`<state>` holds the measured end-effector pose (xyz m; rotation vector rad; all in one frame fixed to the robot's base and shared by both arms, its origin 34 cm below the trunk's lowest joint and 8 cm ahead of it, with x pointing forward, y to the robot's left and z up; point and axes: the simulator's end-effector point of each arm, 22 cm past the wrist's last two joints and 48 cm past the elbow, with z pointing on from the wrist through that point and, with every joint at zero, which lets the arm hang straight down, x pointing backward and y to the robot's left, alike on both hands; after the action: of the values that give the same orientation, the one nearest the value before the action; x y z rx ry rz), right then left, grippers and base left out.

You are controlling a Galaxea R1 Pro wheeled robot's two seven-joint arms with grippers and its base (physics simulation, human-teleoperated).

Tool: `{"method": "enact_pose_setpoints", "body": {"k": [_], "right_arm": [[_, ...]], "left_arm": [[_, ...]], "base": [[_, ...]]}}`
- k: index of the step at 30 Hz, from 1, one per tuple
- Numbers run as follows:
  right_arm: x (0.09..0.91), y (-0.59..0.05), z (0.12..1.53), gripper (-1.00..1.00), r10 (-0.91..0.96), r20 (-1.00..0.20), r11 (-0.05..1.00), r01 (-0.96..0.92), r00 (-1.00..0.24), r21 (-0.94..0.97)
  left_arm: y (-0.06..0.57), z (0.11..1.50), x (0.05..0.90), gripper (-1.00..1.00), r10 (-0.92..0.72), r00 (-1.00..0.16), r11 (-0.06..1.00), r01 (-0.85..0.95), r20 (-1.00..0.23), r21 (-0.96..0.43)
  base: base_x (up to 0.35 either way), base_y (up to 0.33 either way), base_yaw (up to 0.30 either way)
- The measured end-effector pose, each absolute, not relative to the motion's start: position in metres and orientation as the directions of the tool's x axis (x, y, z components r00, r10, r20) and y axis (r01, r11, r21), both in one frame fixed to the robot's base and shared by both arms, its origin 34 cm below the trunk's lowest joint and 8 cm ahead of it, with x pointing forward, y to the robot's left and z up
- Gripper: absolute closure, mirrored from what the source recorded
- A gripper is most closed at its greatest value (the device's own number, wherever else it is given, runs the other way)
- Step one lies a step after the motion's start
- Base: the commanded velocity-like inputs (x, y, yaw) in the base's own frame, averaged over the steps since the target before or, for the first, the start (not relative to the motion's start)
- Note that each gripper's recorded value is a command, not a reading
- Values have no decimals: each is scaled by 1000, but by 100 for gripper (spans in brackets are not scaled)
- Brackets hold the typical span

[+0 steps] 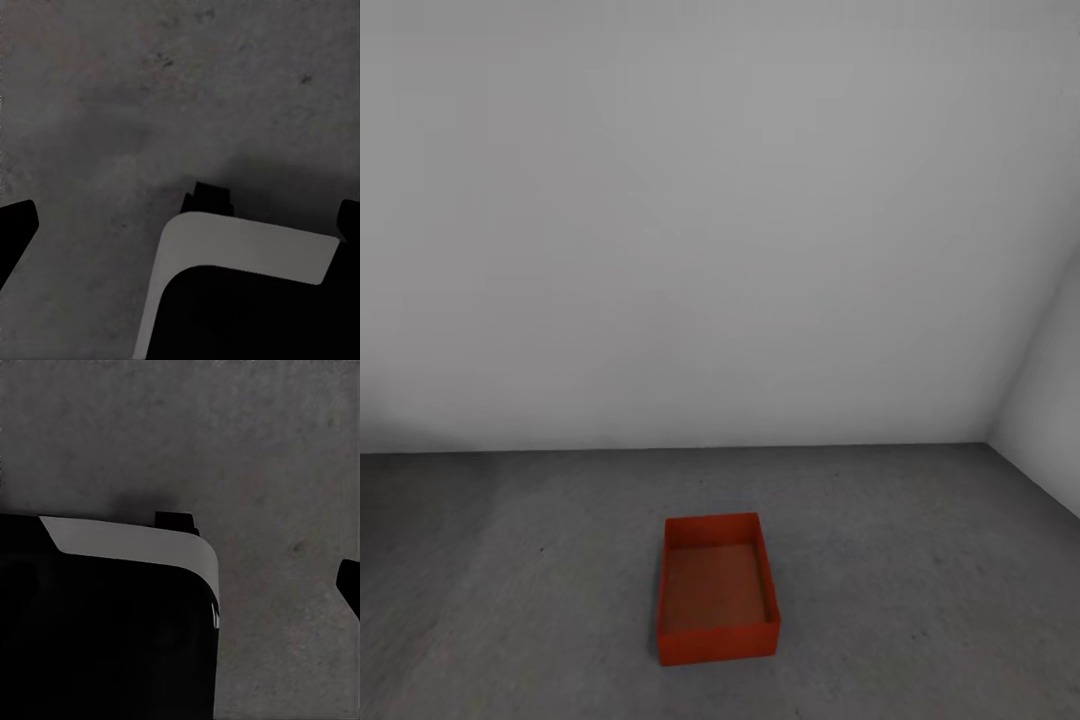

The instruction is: Move the two storage containers from the living room to the garage. In the garage, place one container on the floor and stack the other container on top of it (either order is fine).

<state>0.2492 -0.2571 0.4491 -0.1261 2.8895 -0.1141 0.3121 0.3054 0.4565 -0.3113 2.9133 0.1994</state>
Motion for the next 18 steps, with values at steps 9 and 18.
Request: {"method": "enact_pose_setpoints", "body": {"k": [9, 18], "right_arm": [[250, -258, 464, -100, -96, -241, 993, -76, -966, -89], [249, -261, 479, -100, -94, -239, 992, -71, -967, -100]], "left_arm": [[308, 472, 312, -100, -194, -957, 968, -223, -217, 117], [309, 486, 312, -100, -194, -957, 968, -223, -215, 118]], "base": [[0, 0, 0], [0, 0, 0]]}}
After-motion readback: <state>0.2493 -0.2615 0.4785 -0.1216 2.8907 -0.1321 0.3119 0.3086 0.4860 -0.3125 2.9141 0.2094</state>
